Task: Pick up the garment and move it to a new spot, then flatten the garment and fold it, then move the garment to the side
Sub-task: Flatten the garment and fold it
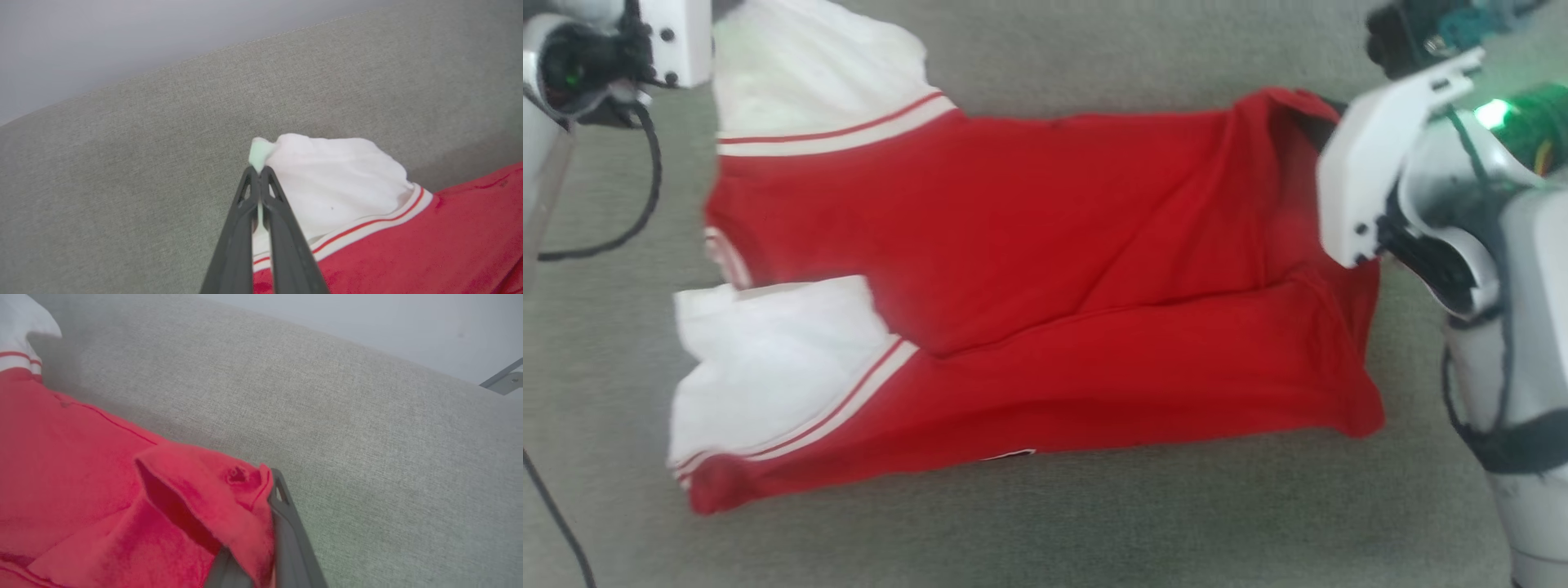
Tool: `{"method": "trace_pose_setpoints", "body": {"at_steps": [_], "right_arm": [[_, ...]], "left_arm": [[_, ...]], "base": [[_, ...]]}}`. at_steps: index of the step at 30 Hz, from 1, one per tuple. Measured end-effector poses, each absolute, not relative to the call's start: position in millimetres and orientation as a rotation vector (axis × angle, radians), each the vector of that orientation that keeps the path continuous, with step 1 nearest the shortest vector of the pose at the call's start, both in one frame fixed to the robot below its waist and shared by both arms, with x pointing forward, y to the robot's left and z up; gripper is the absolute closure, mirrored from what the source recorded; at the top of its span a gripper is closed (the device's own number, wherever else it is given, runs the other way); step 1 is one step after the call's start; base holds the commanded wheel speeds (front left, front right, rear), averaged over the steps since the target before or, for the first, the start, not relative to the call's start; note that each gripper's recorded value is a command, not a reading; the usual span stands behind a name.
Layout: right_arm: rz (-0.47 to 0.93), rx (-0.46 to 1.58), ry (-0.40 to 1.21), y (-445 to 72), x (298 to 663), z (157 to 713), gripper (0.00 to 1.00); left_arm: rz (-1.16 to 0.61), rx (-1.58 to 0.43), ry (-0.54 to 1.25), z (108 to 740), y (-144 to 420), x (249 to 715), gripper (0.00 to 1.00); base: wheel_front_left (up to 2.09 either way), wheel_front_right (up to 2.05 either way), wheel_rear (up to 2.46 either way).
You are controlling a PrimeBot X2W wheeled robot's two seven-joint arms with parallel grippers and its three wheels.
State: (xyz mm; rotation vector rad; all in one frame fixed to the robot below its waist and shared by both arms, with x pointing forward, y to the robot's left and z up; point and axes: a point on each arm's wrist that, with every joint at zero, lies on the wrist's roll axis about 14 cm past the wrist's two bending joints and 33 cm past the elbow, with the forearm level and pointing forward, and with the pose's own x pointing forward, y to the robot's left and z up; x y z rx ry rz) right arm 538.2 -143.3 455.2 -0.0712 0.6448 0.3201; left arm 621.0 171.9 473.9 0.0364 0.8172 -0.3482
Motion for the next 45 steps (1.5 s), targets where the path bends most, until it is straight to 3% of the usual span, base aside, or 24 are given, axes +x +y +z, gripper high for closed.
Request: {"method": "trace_pose_setpoints", "body": {"at_steps": [15,26,36,37,39,40,42,43,44,45], "right_arm": [[0.394,-0.093,0.653,-143.4,493.4,471.5,1.0],[0.44,-0.074,0.825,-150.5,444.3,438.5,1.0],[0.446,-0.045,0.971,-154.4,409.3,407.2,1.0],[0.446,-0.036,0.977,-153.0,407.3,405.8,0.93],[0.449,-0.032,0.98,-150.8,404.4,404.6,0.23],[0.449,-0.032,0.981,-150.6,403.3,404.6,0.0],[0.446,-0.029,0.971,-150.6,402.9,406.5,0.0],[0.444,-0.026,0.966,-150.5,402.9,408.0,0.0],[0.443,-0.024,0.958,-150.2,402.9,410.3,0.0],[0.44,-0.023,0.948,-150.6,403.4,413.2,0.0]], "left_arm": [[-0.311,0.118,0.816,520.4,202.1,523.8,1.0],[-0.284,0.112,0.975,494.0,203.9,424.4,1.0],[-0.269,0.011,1.129,446.0,199.8,376.0,1.0],[-0.266,0.003,1.134,442.4,200.0,374.3,1.0],[-0.261,-0.013,1.139,436.7,200.3,372.9,1.0],[-0.253,-0.022,1.142,433.6,201.6,372.0,0.77],[-0.246,-0.035,1.126,431.3,202.1,373.6,0.58],[-0.241,-0.046,1.116,431.8,202.3,375.1,0.36],[-0.234,-0.047,1.101,433.1,203.9,376.8,0.01],[-0.227,-0.043,1.087,434.3,206.5,378.3,0.0]], "base": [[0.0,0.0,0.0],[0.0,0.0,0.0],[0.0,0.0,0.0],[0.0,0.0,0.0],[0.0,0.0,0.0],[0.0,0.0,0.0],[0.0,0.0,0.0],[0.0,0.0,0.0],[0.0,0.0,0.0],[0.0,0.0,0.0]]}}
